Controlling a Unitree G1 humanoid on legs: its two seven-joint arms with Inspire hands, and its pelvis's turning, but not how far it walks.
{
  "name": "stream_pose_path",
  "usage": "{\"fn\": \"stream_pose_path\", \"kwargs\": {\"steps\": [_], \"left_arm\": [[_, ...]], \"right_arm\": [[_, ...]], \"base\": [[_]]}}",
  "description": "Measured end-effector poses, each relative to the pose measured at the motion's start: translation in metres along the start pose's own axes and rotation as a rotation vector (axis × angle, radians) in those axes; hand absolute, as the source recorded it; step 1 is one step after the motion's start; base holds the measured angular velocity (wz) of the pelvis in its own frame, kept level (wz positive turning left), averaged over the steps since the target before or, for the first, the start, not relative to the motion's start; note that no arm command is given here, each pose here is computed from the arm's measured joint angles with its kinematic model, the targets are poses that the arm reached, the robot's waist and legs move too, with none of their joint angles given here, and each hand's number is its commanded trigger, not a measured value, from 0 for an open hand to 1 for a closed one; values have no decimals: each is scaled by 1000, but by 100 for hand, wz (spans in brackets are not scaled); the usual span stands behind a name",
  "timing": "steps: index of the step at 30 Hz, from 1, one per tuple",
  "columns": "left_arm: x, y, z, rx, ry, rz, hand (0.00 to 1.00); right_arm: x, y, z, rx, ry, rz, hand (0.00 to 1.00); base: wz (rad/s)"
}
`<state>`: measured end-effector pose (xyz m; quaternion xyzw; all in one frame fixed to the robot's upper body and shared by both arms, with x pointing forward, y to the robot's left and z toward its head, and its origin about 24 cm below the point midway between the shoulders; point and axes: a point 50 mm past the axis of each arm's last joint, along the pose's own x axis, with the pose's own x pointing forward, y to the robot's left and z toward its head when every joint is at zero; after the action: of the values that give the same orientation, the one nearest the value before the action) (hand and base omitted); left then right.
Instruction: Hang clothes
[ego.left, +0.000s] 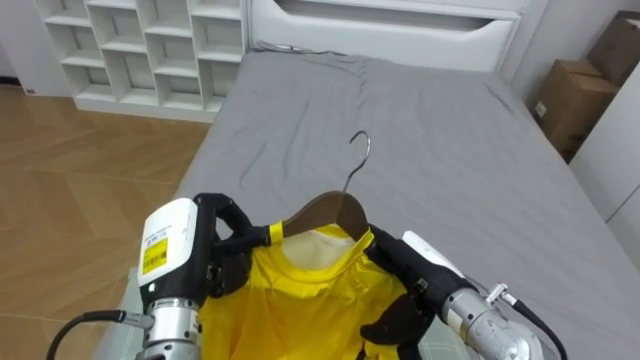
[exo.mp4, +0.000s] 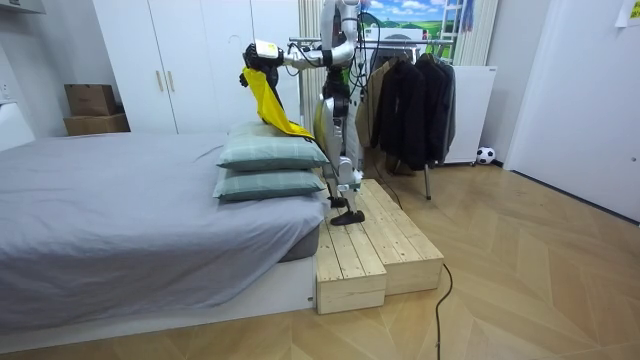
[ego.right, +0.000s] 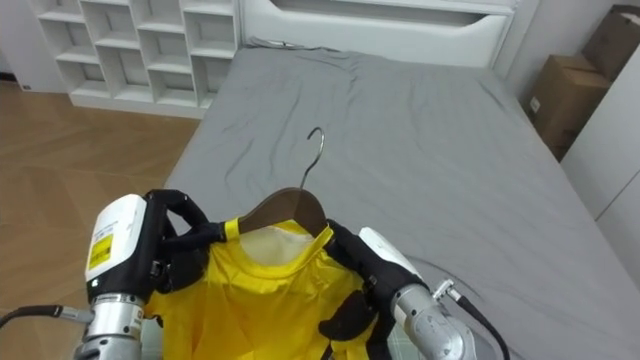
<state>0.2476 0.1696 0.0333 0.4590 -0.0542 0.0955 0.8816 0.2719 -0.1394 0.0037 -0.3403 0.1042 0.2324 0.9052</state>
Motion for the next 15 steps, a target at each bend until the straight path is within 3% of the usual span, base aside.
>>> {"fn": "stream_pose_path", "kwargs": {"steps": [4,5,6,7,8,15], "left_arm": [[0,0,0,8,-2,-2,100],[0,-1,1,8,-2,-3,100],[0,-1,1,4,0,-5,100],[0,-2,1,3,-2,-7,100],[0,-2,2,2,-2,-11,100],[0,-4,4,20,-17,-29,100]], "right_arm": [[0,1,-1,0,4,4,0],[2,1,-1,0,6,6,22],[3,1,-1,-2,10,9,55],[3,1,-1,-3,11,7,67],[3,1,-2,-4,13,8,100],[11,0,-4,3,37,1,100]], "base": [[0],[5],[7],[8],[6],[4]]}}
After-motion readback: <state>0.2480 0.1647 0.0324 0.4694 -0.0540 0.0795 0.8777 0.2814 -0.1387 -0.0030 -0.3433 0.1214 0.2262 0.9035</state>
